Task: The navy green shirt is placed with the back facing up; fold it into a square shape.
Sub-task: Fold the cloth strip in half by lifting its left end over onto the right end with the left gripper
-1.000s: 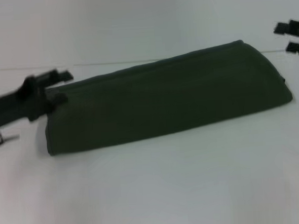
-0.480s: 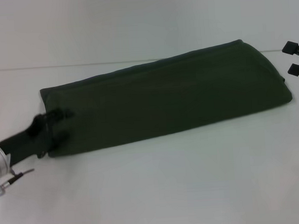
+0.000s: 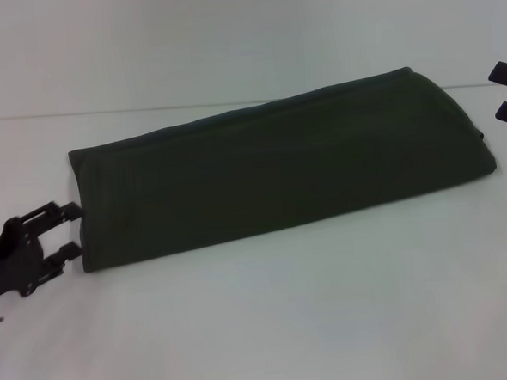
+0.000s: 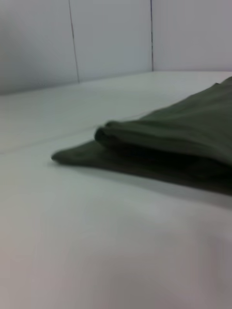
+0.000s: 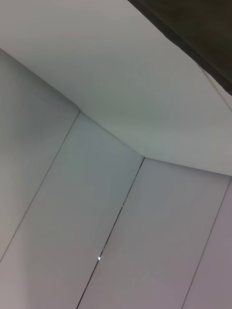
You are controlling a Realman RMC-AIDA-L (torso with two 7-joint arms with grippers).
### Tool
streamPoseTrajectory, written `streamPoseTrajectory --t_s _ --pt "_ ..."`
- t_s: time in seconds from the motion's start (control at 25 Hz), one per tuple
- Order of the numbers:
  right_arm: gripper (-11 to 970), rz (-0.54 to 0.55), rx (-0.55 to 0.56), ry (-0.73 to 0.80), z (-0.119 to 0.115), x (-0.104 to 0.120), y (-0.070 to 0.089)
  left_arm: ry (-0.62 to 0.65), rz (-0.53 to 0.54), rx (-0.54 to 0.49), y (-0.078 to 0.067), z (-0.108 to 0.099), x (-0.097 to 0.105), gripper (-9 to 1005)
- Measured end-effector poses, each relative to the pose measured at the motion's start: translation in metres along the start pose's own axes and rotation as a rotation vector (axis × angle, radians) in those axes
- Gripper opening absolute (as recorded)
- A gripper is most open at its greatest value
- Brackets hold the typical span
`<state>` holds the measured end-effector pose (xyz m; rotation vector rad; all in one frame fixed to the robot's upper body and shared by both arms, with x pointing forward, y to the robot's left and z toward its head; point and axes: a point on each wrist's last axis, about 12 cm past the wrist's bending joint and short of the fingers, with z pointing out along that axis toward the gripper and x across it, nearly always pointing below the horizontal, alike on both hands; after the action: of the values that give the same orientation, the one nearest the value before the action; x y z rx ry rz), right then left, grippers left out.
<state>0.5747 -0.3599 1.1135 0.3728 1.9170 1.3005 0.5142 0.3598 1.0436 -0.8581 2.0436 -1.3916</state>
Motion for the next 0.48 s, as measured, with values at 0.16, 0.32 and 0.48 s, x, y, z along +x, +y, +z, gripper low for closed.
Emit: streamPoseTrajectory --t_s 0.16,0.32,0.48 --pt "924 0.003 0.003 -0.005 0.0 0.0 -0.001 0.041 -0.077 -0.058 0.007 -0.007 0.002 704" --pt "924 0.015 0.005 -0.004 0.0 0.002 -0.003 0.033 -0.115 -0.099 0.011 -0.001 0.003 704" --pt "925 0.021 0.008 -0.014 -0.001 0.002 -0.004 0.024 -0.119 -0.109 0.009 0.006 0.002 703"
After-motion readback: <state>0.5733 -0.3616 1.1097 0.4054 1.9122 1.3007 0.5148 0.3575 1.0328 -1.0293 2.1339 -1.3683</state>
